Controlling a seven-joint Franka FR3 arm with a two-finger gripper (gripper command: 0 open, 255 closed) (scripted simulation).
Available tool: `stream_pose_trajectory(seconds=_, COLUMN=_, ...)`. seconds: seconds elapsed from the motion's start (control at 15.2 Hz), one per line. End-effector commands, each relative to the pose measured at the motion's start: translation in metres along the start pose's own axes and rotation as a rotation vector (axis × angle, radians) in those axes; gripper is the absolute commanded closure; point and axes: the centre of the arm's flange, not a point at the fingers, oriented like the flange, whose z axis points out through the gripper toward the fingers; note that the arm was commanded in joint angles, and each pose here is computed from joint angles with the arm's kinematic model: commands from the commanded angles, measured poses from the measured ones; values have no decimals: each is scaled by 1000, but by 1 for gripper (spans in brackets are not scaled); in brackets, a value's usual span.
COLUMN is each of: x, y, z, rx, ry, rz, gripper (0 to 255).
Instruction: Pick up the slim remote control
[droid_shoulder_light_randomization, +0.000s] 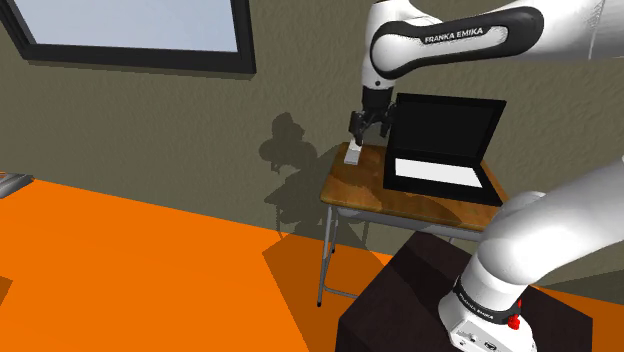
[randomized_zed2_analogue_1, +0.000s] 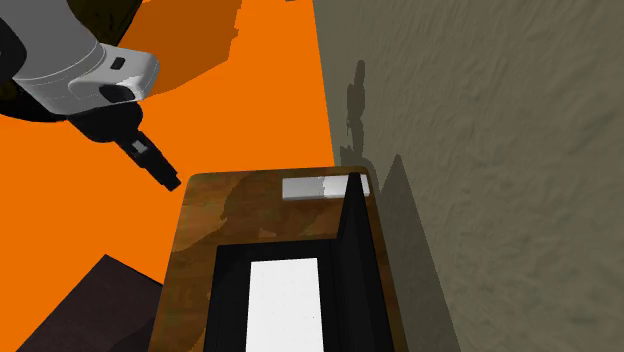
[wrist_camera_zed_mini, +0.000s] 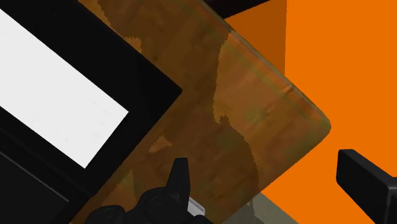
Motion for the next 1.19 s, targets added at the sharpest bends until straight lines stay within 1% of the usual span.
stream_pose_trajectory(seconds=0.0, x=22, y=7, z=13, rx=2, ry=-4, rz=47, gripper=0)
stream_pose_trajectory(seconds=0.53, x=111, y=43, z=63, rx=11, ry=-23, rz=230, gripper=0)
stream_pose_trajectory(seconds=1.12, x=201, y=101, z=121, rx=21, ry=-43, rz=436, gripper=0)
